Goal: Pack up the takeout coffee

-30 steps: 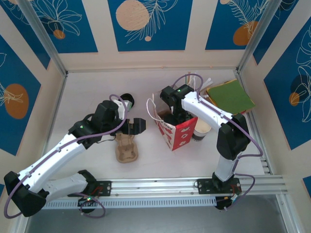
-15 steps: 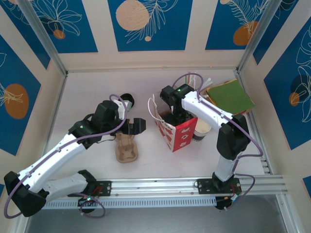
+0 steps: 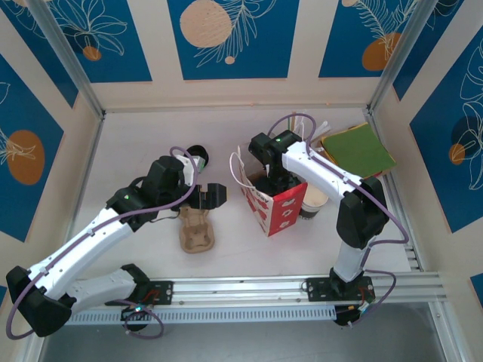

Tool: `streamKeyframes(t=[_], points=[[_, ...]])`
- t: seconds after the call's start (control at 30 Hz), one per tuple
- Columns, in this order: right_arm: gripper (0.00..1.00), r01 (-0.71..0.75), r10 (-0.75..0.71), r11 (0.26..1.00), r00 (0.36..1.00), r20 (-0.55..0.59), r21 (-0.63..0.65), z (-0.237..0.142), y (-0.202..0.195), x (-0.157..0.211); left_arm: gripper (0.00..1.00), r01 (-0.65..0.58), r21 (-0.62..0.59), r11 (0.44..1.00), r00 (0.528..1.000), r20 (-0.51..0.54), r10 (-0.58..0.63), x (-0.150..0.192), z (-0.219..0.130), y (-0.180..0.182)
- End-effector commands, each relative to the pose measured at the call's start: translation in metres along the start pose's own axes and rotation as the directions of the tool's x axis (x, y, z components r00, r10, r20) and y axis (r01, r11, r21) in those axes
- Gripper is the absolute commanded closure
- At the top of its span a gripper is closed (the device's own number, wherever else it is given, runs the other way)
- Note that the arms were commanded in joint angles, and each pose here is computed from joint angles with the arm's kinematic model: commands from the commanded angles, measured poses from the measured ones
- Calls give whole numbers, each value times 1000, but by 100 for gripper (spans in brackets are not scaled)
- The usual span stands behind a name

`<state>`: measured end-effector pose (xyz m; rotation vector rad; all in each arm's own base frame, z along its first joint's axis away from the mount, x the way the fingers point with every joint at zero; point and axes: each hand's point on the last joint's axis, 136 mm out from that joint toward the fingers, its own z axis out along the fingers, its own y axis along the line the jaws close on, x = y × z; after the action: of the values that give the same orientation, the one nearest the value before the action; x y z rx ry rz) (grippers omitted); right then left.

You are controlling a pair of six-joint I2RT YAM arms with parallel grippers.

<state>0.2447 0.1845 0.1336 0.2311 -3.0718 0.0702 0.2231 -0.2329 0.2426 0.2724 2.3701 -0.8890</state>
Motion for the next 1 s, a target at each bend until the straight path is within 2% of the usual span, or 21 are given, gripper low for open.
streamKeyframes(t=[0.0, 0.97], points=[[10, 2, -2, 1000, 1000, 9, 0, -9, 2, 2, 0, -17, -4, 1000, 1000, 17, 17, -3, -1, 2], [10, -5, 5, 1000, 1000, 19, -10, -16, 3, 4, 0, -20, -9, 1000, 1000, 12, 20, -2, 0, 3]])
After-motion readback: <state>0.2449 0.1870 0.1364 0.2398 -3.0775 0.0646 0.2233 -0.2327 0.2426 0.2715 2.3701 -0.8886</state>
